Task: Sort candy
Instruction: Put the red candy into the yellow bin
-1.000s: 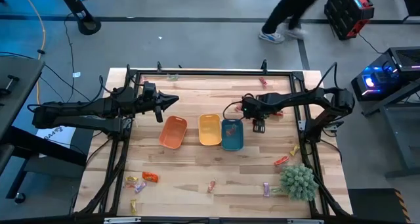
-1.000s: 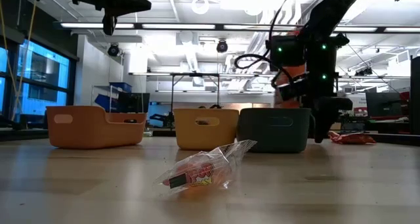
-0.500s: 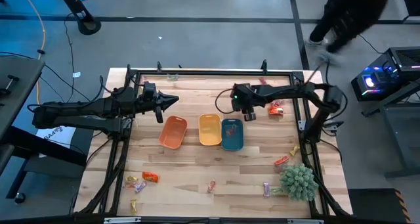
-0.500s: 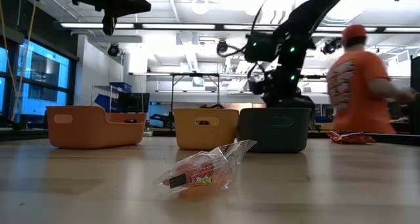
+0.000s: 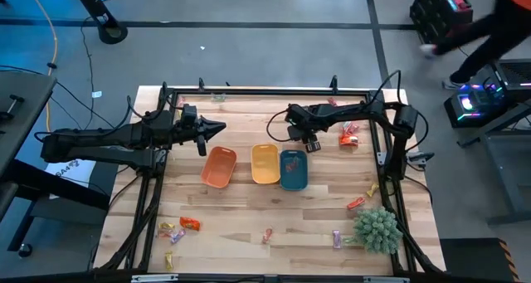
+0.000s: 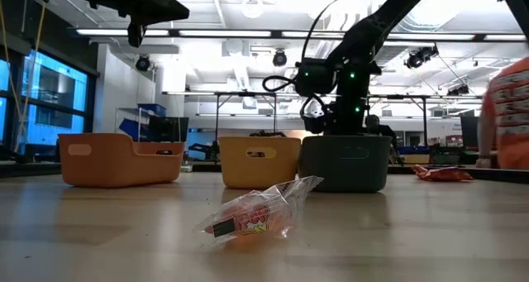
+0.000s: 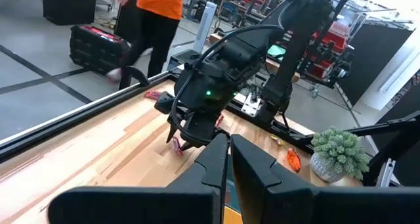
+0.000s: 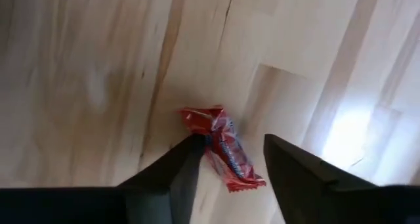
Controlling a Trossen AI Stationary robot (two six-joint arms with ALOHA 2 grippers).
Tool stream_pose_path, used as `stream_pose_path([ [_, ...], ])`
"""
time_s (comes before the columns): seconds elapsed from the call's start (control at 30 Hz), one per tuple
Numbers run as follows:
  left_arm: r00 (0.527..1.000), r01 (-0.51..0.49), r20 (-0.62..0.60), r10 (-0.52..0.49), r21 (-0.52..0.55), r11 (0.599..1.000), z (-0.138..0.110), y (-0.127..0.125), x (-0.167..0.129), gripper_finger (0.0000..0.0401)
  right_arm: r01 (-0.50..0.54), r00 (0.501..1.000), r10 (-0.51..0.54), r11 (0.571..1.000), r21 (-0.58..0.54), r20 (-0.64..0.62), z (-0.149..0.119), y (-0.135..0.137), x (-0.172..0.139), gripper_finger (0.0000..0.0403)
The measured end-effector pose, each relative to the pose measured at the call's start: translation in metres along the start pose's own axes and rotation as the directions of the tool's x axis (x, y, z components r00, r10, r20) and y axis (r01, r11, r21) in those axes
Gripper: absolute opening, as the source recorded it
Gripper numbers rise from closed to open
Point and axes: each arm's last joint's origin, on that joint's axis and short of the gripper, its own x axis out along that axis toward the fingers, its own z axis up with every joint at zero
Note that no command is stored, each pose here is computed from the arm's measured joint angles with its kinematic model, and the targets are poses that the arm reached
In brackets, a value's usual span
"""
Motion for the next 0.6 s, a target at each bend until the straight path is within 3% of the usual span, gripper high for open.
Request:
stream_pose_path([
  [0.23, 1.0, 0.001, 0.003, -0.001, -0.001, 1.0, 0.0, 0.0, 0.0, 0.0015, -0.066, 0.998, 0.069, 0.987, 0.146, -0.016, -0.004, 0.005, -0.002, 0.0019],
  [0.4, 0.993, 0.04, 0.111, -0.043, 0.028, 0.999, 0.011, -0.004, -0.001, 0.0015, -0.089, 0.996, 0.086, 0.964, 0.249, 0.023, -0.009, 0.006, -0.02, 0.0021],
  [0.6, 0.942, 0.064, 0.316, -0.109, 0.15, 0.987, 0.031, -0.01, -0.006, 0.0015, -0.049, 0.981, -0.032, 0.914, 0.402, 0.194, -0.013, -0.003, -0.083, 0.001],
])
